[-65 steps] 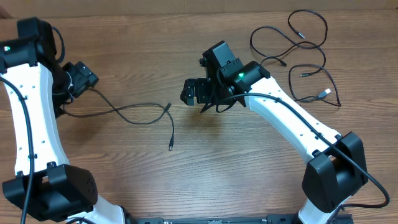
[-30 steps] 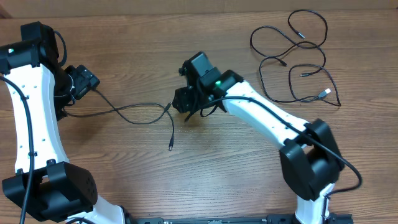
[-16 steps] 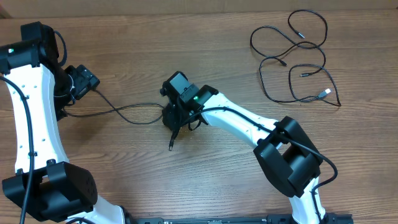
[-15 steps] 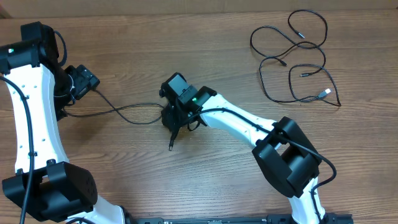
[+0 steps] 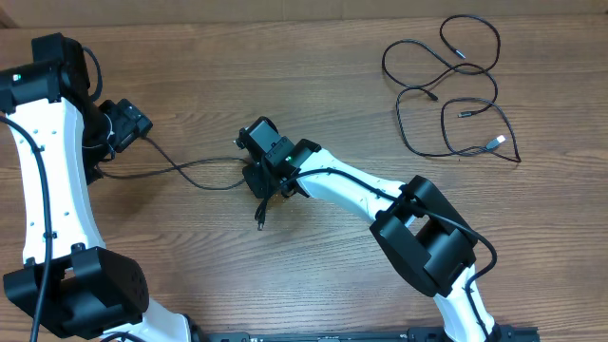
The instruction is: Untangle cables
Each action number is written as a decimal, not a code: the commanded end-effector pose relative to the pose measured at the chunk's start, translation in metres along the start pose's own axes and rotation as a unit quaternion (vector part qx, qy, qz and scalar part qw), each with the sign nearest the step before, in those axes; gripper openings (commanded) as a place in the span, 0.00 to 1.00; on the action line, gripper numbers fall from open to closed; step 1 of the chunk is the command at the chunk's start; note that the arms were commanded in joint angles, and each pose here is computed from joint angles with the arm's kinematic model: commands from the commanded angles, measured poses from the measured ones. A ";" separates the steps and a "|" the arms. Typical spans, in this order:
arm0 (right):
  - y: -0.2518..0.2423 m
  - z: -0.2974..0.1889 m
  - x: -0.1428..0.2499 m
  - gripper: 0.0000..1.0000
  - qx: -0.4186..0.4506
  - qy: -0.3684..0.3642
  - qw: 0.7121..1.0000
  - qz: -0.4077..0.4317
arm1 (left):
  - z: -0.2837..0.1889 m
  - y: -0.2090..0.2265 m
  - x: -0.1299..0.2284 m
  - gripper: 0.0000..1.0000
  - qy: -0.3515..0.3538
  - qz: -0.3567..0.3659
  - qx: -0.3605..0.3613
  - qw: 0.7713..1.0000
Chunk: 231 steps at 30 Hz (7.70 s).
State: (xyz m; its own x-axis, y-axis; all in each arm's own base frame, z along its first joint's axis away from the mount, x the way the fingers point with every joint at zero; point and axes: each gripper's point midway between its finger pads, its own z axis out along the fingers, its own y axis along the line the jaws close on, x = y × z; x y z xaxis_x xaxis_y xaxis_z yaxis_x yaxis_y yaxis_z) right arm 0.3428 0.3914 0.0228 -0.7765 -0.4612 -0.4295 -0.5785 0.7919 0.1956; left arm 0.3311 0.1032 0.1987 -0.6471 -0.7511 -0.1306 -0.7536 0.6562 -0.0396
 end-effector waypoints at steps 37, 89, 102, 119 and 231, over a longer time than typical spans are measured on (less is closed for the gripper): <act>-0.042 -0.278 -0.082 0.04 0.068 -0.236 0.960 0.133 | 0.005 0.001 0.001 1.00 0.008 -0.008 -0.002 1.000; -0.012 -0.223 -0.029 0.04 -0.019 -0.078 0.981 0.175 | 0.005 0.001 0.001 1.00 0.008 -0.008 -0.002 1.000; -0.015 -0.207 -0.018 0.04 -0.008 -0.046 0.983 0.180 | 0.005 0.001 0.001 1.00 0.008 -0.008 -0.002 1.000; -0.014 -0.207 -0.021 0.06 -0.011 -0.052 0.982 0.179 | 0.005 0.001 0.001 1.00 0.008 -0.008 -0.002 1.000; -0.069 -0.212 -0.013 1.00 0.064 -0.047 0.972 0.221 | 0.208 -0.183 0.078 0.04 0.136 0.124 0.061 0.981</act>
State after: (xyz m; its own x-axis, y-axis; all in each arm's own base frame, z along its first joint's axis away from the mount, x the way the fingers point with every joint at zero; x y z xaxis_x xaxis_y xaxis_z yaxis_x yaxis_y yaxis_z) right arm 0.3398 0.2568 0.2026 -0.9111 -0.0349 -0.4107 -0.1569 0.9508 0.2673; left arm 0.4480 -0.0576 0.0032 -0.8278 -0.5538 0.0897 -0.5604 0.8085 -0.1796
